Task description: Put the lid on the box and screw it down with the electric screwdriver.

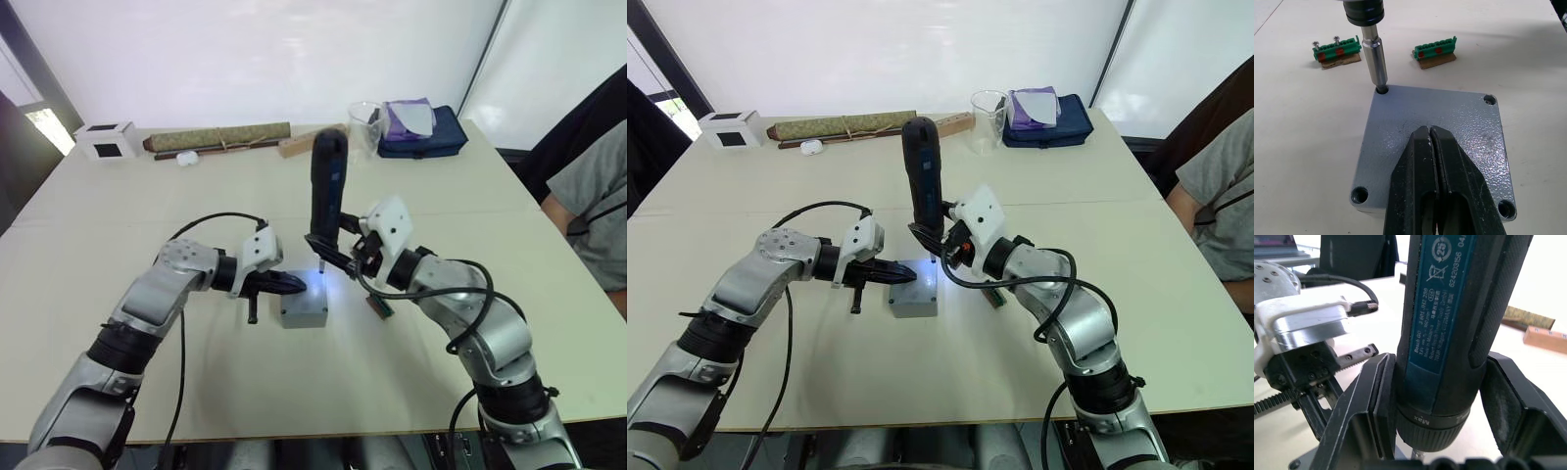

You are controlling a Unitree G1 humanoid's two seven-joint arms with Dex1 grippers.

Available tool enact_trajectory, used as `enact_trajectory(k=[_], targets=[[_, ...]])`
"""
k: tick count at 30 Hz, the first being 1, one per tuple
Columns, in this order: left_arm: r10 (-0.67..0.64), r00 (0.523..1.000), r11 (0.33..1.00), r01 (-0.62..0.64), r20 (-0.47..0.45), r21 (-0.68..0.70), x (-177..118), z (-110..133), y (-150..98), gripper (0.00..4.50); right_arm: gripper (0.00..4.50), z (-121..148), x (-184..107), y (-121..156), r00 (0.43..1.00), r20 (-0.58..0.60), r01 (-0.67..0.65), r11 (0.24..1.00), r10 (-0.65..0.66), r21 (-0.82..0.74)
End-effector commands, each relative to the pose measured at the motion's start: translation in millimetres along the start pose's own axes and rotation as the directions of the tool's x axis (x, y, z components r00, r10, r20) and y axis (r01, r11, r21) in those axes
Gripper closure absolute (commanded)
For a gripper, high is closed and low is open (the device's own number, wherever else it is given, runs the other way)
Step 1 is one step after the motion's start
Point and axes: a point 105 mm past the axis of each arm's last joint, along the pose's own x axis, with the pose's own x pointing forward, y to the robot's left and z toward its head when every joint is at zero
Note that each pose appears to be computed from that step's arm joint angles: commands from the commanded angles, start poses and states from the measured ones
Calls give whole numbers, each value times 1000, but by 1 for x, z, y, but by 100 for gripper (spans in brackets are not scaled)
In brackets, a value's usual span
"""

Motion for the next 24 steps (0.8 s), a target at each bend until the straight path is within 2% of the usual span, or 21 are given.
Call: enact_trajectory(k=[1, 2, 4, 6, 8, 13, 16, 17, 18, 19, 21, 24], targets=[[-25, 1000, 996, 24, -4, -88, 1, -14, -5, 450, 237, 99, -27, -19, 965, 263, 25, 999, -16, -30], [-23, 999, 993, 28, 40, -118, -2, -8, -4, 450, 237, 112, -33, -29, 959, 279, 41, 999, -43, 11], [-21, 988, 986, 47, 156, -160, -10, 12, -2, 450, 237, 125, -46, -47, 970, 230, 46, 991, -74, 126], [-21, 972, 982, 64, 232, -180, -21, 30, 0, 450, 237, 113, -61, -62, 995, 55, 66, 977, -78, 205], [-33, 969, 985, 73, 245, -158, -27, 42, -2, 450, 237, 97, -79, -74, 988, -95, 143, 965, -125, 221], [-134, 965, 988, 147, 224, -45, -32, 63, -21, 450, 237, 29, -136, -105, 883, -442, 353, 844, -158, 403], [-178, 962, 983, 182, 207, -3, -29, 64, -28, 450, 237, -2, -162, -99, 790, -600, 430, 814, -129, 391], [-203, 963, 979, 201, 177, 29, -24, 60, -33, 450, 237, -19, -174, -97, 734, -670, 475, 789, -110, 390], [-221, 963, 975, 216, 155, 52, -20, 59, -37, 450, 237, -29, -184, -96, 695, -712, 506, 770, -97, 389], [-213, 975, 973, 206, 66, 102, -12, 44, -36, 450, 237, -40, -191, -93, 653, -754, 526, 759, -72, 383], [-202, 979, 965, 206, -41, 164, -5, 25, -36, 450, 237, -47, -197, -89, 618, -785, 536, 755, -47, 377], [-216, 976, 969, 211, 27, 128, -3, 30, -38, 450, 237, -59, -208, -92, 578, -816, 583, 711, -21, 394]])
